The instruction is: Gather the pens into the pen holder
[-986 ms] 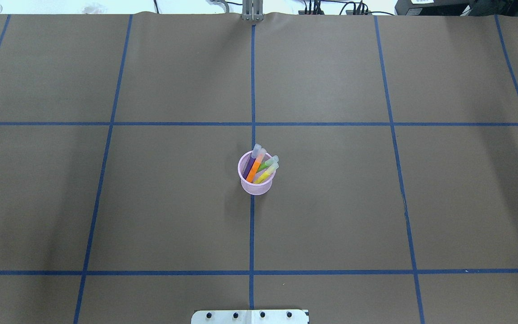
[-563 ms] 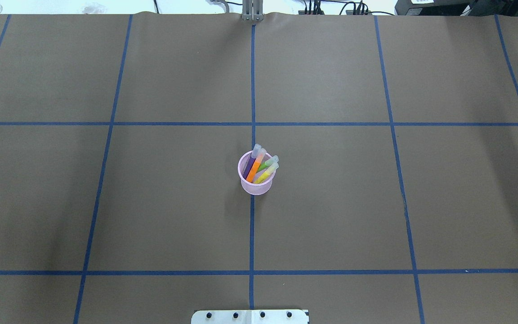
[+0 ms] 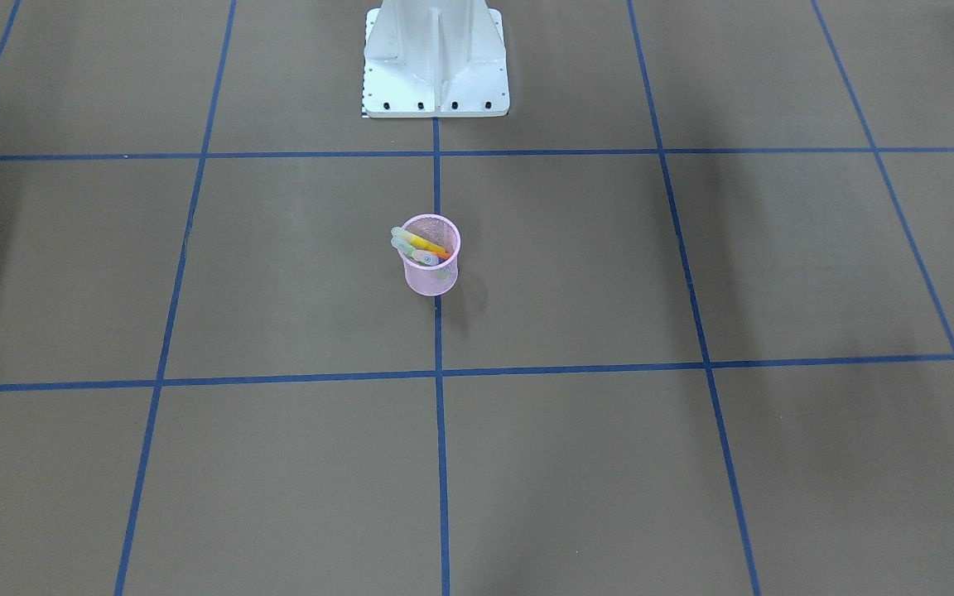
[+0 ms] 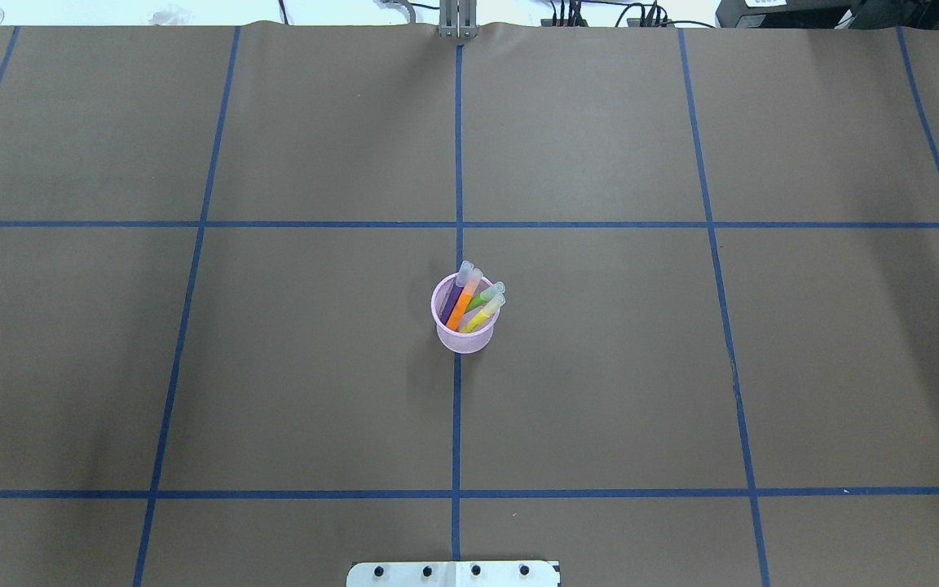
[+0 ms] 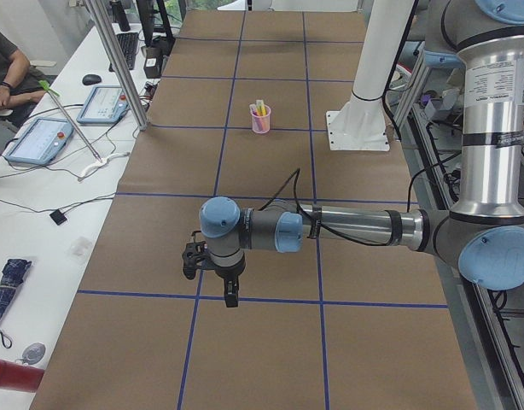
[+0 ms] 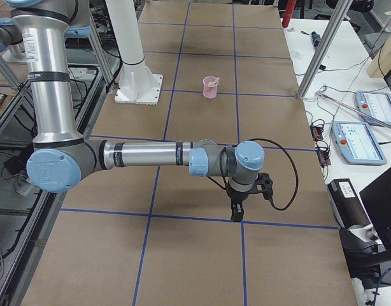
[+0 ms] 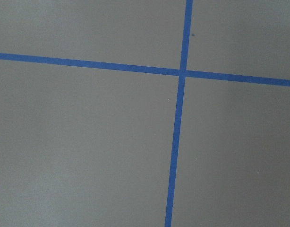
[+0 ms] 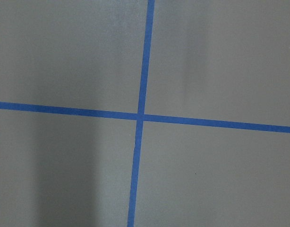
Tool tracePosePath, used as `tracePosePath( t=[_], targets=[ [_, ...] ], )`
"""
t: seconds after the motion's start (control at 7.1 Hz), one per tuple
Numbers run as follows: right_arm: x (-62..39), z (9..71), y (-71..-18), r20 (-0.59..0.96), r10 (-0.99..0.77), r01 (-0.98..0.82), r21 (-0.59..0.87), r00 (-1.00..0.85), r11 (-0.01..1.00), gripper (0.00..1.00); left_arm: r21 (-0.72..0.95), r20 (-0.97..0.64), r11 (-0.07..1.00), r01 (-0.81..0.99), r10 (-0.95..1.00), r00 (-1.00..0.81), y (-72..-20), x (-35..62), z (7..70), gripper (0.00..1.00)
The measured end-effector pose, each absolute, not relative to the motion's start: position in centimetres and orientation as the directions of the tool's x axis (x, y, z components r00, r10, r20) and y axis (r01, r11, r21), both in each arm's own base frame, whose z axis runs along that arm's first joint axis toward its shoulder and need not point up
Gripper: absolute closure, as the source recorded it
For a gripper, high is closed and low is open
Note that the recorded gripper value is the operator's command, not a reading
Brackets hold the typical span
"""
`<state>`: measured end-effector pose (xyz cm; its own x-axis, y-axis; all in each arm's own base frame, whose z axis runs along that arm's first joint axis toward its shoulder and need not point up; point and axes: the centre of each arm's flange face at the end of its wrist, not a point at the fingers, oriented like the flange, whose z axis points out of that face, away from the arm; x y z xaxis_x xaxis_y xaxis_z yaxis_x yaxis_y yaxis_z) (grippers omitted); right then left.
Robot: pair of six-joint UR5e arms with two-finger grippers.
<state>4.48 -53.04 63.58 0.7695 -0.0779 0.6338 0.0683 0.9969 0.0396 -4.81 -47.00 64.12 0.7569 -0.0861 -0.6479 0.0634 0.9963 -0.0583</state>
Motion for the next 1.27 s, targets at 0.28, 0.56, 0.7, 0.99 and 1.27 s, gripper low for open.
tracePosePath(
  t=[0.28, 0.56, 0.7, 0.99, 1.27],
  targets=[
    [4.48, 63.48, -52.74, 0.635, -0.08, 0.069, 0.042, 0.768, 0.997, 0.0, -0.059, -0.64, 0.996, 0.064, -0.087, 0.764, -46.84, -4.89, 64.29, 0.0],
    [4.46, 63.42, -52.67, 0.638, -0.08, 0.068, 0.043, 0.766, 0.997, 0.0, -0.064, -0.648, 0.996, 0.063, -0.09, 0.756, -46.78, -4.8, 64.3, 0.0],
    [4.45, 63.36, -52.64, 0.639, -0.08, 0.068, 0.044, 0.765, 0.997, 0.0, -0.066, -0.653, 0.996, 0.063, -0.091, 0.752, -46.77, -4.75, 64.27, 0.0],
    [4.38, 63.05, -52.57, 0.646, -0.081, 0.067, 0.047, 0.759, 0.997, 0.0, -0.065, -0.656, 0.996, 0.063, -0.091, 0.749, -46.77, -4.72, 64.17, 0.0],
    [4.27, 63.04, -52.27, 0.659, -0.08, 0.066, 0.046, 0.748, 0.997, 0.0, -0.065, -0.657, 0.996, 0.064, -0.091, 0.748, -46.78, -4.71, 64.2, 0.0]
  ],
)
